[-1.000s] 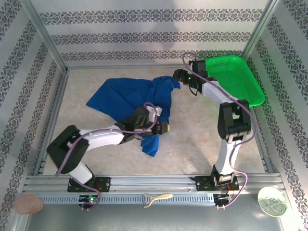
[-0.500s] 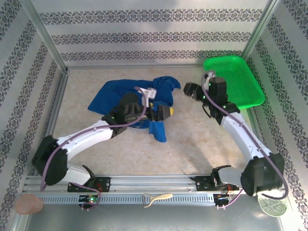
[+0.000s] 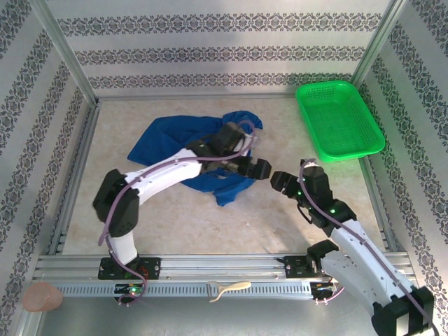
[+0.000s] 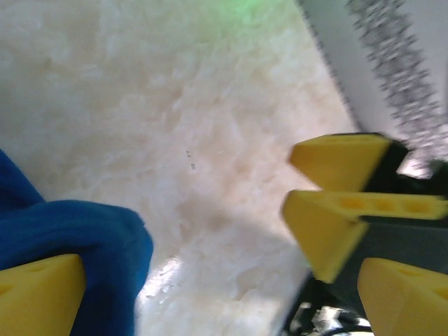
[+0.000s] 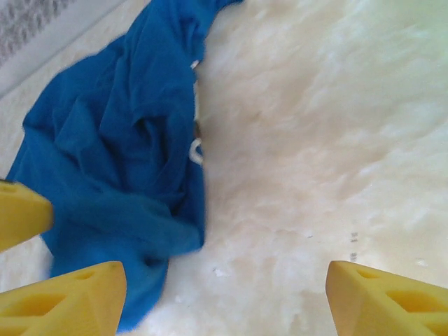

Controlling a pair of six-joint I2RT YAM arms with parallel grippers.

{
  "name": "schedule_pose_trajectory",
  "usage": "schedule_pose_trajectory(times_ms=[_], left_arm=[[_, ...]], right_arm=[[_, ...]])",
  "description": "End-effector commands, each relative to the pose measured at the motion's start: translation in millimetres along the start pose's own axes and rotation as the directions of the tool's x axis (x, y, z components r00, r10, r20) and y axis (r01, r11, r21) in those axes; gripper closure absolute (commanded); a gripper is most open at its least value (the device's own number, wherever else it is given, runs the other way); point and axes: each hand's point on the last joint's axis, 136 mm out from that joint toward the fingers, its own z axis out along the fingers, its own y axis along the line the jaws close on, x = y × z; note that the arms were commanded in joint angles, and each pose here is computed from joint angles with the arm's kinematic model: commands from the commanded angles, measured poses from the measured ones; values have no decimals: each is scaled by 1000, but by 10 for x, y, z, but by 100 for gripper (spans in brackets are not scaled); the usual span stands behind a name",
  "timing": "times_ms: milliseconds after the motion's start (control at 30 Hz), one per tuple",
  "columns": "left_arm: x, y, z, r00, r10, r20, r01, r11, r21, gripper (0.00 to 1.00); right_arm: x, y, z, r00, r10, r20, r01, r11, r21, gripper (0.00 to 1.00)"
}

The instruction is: Fold the inside-out t-shirt

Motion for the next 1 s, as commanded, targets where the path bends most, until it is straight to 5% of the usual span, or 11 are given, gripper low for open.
schedule_pose_trajectory(times_ms=[0, 67, 233, 433, 633, 800, 967], left_arm=[[605, 490, -249, 919, 172, -354, -315, 861, -400, 1], [611, 574, -298, 891, 198, -409, -393, 787, -475, 1], [378, 659, -531, 932, 218, -291, -349, 762, -546, 1], [-49, 1465, -1196, 1000, 12, 7, -7, 849, -528, 1], [-224, 2763, -1625, 941, -241, 236, 325, 834, -446, 1], [-282, 3399, -1520, 910, -337, 241, 408, 833, -374, 1], [-225, 3603, -1245, 901, -395, 179, 433, 834, -343, 1]], right_arm=[[-65, -347, -124, 996, 69, 47, -75, 989, 128, 25], [-146, -389, -175, 995, 80, 67, -89, 986, 140, 25], [-196, -268, -133, 995, 93, 36, -96, 991, 89, 25], [152, -28, 106, 990, 101, -95, -100, 995, 15, 25], [621, 275, 435, 983, 12, -182, -12, 1000, 3, 24], [837, 344, 738, 976, -49, -212, 67, 995, 79, 24], [881, 181, 994, 984, -12, -177, 45, 982, 186, 28]])
